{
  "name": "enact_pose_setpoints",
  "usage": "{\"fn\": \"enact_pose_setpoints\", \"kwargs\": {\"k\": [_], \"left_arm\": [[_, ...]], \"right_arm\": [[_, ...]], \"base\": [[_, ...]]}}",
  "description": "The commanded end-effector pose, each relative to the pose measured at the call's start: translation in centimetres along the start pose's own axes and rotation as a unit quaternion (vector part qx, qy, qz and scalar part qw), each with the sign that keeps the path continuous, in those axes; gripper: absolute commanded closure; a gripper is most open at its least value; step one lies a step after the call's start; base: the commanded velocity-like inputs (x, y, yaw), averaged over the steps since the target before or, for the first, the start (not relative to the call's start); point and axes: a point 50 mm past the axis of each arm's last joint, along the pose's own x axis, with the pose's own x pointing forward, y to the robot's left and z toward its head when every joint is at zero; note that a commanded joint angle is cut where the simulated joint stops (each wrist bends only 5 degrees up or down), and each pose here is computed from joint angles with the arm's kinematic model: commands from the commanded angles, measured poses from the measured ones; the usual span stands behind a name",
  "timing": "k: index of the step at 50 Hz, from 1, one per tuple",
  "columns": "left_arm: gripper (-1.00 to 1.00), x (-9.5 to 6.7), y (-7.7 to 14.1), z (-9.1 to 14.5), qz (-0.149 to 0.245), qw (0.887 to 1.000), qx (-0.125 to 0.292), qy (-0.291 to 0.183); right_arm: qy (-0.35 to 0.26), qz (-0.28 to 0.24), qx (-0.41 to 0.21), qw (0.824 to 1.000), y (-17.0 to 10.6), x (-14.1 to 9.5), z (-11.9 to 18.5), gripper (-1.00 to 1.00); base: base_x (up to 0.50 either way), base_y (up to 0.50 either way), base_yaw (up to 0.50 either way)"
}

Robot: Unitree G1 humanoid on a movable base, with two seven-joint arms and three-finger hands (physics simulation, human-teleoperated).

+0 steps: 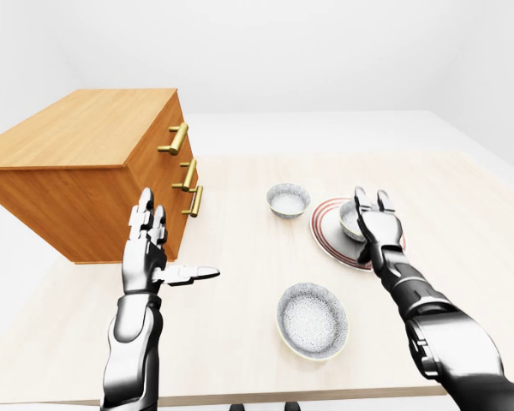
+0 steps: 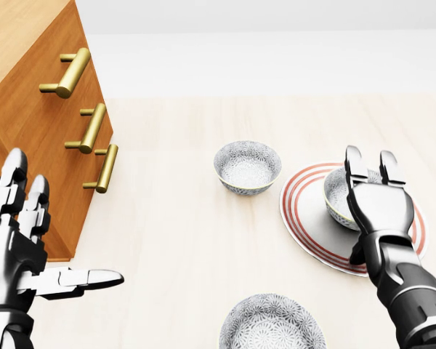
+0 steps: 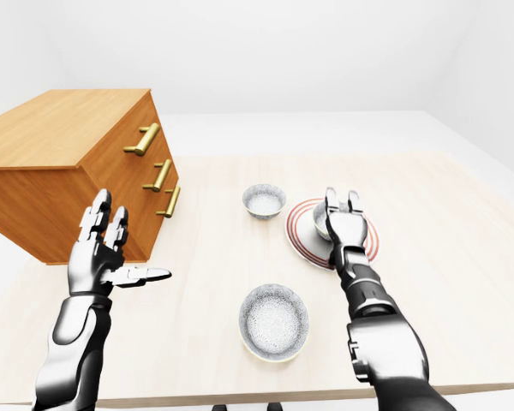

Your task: Put the bowl in the middle on the plate.

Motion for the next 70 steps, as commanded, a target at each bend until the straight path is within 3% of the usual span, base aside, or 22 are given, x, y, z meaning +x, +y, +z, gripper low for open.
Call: {"fn": "enact_pose_setpoints", "kwargs": {"k": [1,24,70], "left_arm": [[-1.0,0.0,0.0,0.2,0.0,1.0,0.0,-0.003],[-1.0,0.0,0.0,0.2,0.0,1.0,-0.001,-0.005],[-1.0,0.0,0.0,0.3,0.001,1.0,0.0,-0.007]], "right_arm": [[-0.001,-0.01,0.004,1.0,-0.6,0.3,0.1,-1.0],[-0.001,-0.027,0.011,1.0,-1.6,0.9,0.3,-1.0],[-0.005,-0.071,0.087,0.994,-2.6,1.1,2.0,-1.0]], "base": [[0.0,0.0,0.0],[0.0,0.0,0.0],[0.0,0.0,0.0]]}}
